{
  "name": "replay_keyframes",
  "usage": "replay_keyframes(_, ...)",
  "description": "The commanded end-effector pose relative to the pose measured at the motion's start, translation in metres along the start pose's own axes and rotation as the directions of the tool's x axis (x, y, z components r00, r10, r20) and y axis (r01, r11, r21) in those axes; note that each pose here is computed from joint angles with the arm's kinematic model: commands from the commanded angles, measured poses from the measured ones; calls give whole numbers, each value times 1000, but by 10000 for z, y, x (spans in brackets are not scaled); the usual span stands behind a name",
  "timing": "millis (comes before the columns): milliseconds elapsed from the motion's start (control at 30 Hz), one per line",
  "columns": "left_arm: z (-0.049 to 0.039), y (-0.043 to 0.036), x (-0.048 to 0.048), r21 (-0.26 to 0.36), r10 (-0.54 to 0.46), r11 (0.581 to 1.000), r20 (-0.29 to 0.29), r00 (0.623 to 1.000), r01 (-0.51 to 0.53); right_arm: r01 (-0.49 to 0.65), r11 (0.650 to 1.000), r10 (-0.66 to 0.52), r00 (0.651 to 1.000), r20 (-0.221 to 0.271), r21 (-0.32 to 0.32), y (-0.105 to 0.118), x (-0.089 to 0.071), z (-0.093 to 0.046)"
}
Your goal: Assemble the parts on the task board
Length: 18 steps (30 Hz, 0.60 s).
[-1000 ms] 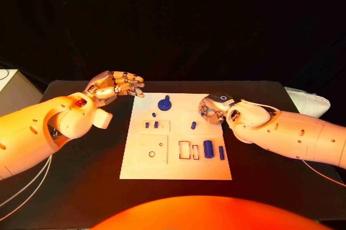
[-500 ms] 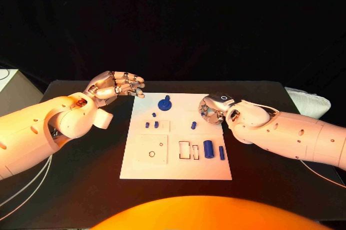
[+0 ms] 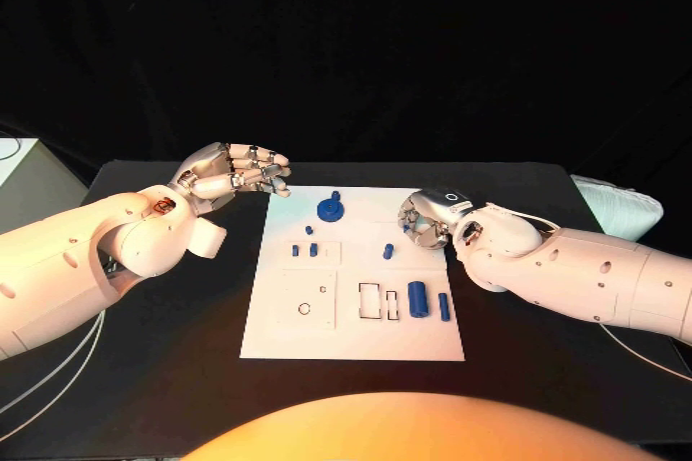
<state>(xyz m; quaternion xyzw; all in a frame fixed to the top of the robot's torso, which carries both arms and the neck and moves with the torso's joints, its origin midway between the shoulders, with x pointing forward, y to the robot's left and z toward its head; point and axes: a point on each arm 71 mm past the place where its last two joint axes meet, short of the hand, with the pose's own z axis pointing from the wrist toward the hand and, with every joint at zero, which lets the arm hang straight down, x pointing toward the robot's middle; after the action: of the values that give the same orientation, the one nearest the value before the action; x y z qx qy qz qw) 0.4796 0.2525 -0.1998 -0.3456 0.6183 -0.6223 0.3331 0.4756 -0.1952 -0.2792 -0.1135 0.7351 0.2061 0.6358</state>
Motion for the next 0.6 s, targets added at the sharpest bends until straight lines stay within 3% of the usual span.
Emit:
replay_keyframes(33,1,-2,5,3,0,1000,-8,1000,0,-25,1000,26,998,55,-11,32,-62,-6)
replay_keyframes(600,-1,21,-34,-4,2,1000,2,1000,-2,-67,995,78,986,150,-76,159,-325,-175)
